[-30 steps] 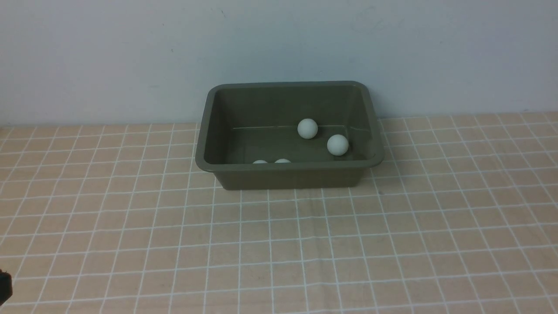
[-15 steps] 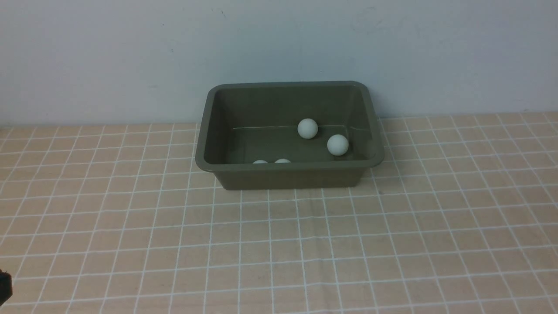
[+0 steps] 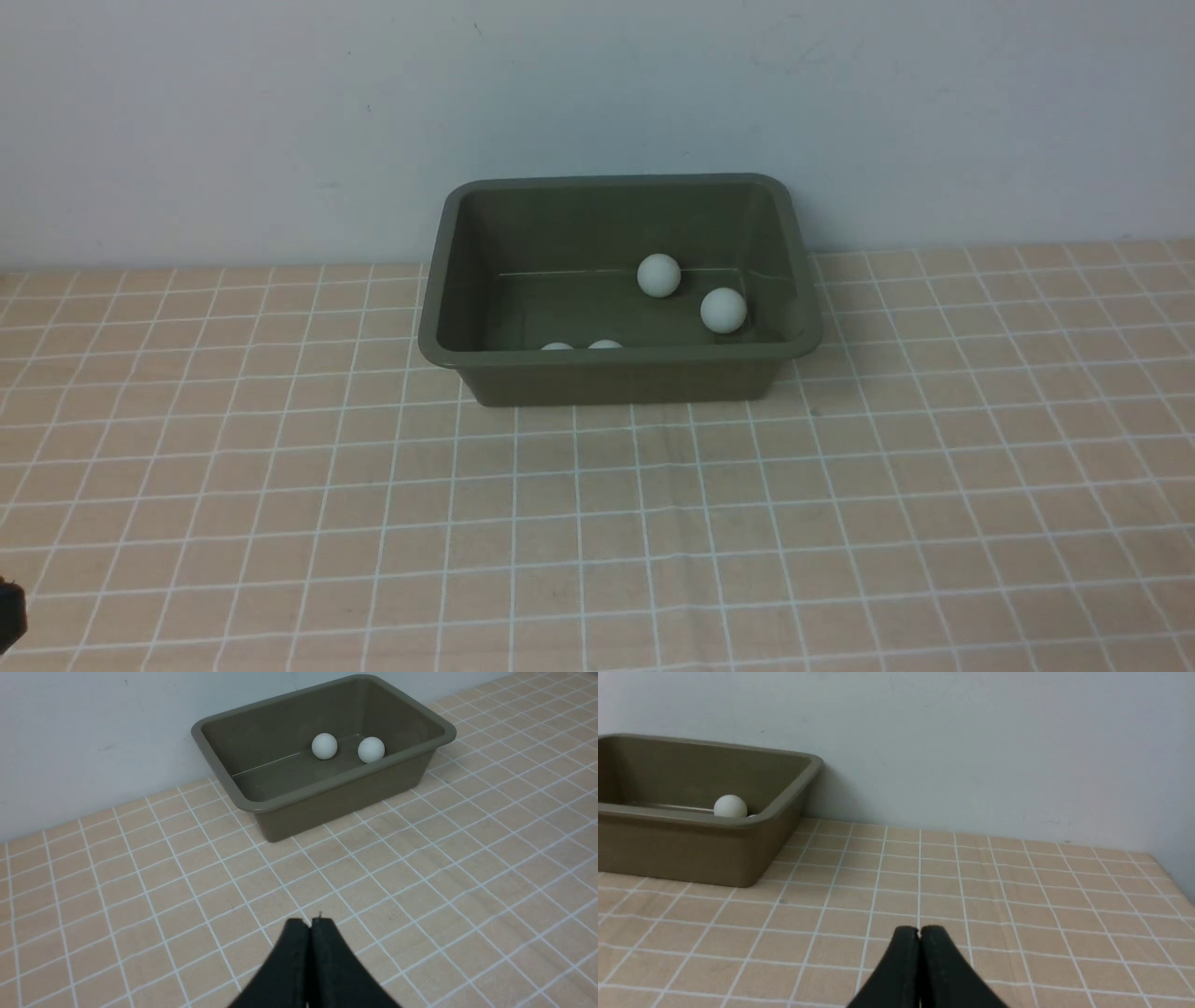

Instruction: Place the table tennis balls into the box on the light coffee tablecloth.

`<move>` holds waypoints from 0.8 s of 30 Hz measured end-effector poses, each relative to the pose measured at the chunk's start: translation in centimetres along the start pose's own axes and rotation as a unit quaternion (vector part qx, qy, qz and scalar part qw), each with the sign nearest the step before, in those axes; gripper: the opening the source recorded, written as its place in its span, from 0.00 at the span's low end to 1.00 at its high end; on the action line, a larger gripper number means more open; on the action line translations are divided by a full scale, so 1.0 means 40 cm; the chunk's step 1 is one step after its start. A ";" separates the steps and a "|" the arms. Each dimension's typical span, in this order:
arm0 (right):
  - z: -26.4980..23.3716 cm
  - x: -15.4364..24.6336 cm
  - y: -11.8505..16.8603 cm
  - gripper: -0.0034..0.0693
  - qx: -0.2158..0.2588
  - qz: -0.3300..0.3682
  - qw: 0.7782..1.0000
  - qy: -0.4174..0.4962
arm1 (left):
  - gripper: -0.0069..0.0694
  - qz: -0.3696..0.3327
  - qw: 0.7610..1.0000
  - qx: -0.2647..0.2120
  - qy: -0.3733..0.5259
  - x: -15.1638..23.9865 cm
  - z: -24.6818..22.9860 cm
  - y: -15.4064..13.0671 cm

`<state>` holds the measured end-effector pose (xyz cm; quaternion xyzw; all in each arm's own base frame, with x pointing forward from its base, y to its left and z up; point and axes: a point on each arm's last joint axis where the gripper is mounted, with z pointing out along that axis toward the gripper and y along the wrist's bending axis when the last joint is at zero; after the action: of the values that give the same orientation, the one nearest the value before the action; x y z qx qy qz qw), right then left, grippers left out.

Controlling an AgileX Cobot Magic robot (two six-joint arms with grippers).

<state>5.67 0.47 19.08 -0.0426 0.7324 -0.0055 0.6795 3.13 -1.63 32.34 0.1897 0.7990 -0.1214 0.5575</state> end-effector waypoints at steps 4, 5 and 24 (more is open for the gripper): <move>0.000 0.000 0.000 0.02 0.000 0.001 1.000 -0.001 | 0.00 0.000 1.000 0.000 0.000 0.000 0.000 0.000; 0.000 0.001 0.000 0.02 0.000 0.001 1.000 -0.001 | 0.00 0.000 1.000 0.000 0.000 0.000 0.000 0.000; -0.002 0.028 -0.006 0.02 0.017 0.058 0.996 0.060 | 0.00 0.000 1.000 0.000 0.000 0.000 0.000 0.000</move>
<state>5.52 0.14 17.98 0.0123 0.7731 0.0188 0.6339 3.13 -1.63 32.34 0.1900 0.7990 -0.1212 0.5575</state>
